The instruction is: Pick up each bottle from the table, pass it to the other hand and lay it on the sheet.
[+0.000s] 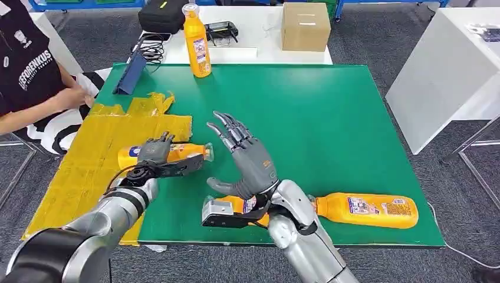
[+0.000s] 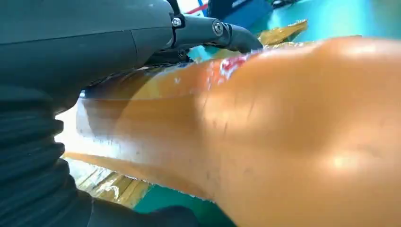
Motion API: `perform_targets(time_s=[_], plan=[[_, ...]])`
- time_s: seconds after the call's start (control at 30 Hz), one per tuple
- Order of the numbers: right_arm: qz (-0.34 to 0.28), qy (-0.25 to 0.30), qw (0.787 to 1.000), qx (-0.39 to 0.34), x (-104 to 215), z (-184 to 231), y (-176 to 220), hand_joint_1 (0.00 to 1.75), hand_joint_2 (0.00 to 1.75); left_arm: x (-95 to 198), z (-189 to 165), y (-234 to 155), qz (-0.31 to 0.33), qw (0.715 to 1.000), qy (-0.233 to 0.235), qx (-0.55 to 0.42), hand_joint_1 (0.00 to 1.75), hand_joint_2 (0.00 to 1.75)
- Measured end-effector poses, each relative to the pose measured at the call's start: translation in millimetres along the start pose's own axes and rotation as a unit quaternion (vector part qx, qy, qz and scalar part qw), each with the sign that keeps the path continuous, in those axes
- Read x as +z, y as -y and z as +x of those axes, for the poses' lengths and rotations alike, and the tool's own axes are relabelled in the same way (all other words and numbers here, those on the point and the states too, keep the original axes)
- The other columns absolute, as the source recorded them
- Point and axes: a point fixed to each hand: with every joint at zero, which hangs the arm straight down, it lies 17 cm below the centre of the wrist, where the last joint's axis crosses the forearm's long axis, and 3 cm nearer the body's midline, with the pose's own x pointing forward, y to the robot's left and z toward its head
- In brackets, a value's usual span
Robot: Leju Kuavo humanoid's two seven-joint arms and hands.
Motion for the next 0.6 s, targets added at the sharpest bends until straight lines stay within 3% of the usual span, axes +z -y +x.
perform_targets(time_s=[0.13, 0.3, 0.6], plan=[[0.004, -0.001, 1.000, 0.001, 0, -2, -2, 0.00, 1.75, -1, 3, -2, 0.000, 1.000, 0.008, 0.019, 0.00, 1.75], [0.010, -0.007, 1.000, 0.006, 4, -10, -4, 0.00, 1.75, 0, 31, -17, 0.020, 0.986, 0.085, 0.144, 0.00, 1.75], [0.014, -0.011, 1.000, 0.010, 8, -16, -5, 0.00, 1.75, 1, 32, -20, 0.026, 0.975, 0.085, 0.202, 0.00, 1.75]])
